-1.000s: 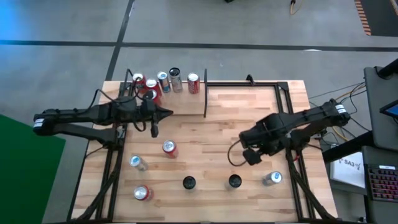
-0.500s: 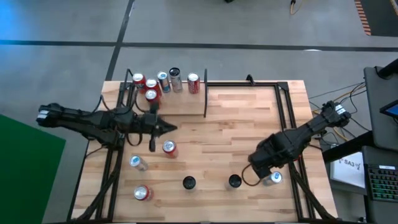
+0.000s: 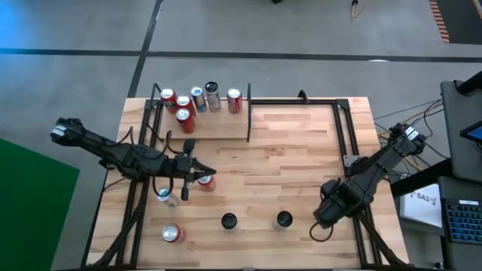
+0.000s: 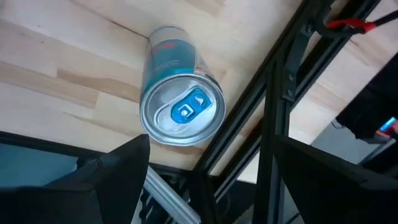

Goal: Place canned beverage on shelf
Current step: Put the right blue soda can on the shelf aligned with the other blue soda can

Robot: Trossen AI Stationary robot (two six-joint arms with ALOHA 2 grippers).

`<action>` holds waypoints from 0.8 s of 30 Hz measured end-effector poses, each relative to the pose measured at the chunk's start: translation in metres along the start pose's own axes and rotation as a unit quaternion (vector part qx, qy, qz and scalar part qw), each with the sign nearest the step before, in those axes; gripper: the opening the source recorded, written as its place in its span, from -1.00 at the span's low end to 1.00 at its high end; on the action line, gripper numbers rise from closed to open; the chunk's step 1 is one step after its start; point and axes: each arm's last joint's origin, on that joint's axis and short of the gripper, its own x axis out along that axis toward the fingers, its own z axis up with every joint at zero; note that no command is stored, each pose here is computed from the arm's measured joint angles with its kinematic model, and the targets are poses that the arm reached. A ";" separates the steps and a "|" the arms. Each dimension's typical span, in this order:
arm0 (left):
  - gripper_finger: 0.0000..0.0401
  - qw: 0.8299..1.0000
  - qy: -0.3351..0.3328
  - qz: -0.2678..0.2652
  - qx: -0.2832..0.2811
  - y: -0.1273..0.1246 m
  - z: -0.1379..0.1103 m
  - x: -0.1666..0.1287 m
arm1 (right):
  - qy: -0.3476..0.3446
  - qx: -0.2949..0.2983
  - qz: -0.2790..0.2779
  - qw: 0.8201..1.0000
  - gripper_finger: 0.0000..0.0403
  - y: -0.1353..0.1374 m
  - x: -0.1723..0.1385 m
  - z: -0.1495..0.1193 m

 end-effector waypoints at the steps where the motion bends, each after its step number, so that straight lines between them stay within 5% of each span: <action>1: -1.00 1.000 0.001 0.001 0.001 -0.002 0.000 0.001 | -0.003 -0.001 0.001 1.000 0.63 0.000 0.002 -0.002; 24: -1.00 1.000 0.001 -0.024 0.008 -0.029 -0.005 0.004 | -0.078 -0.012 0.038 0.996 0.63 0.007 0.036 -0.005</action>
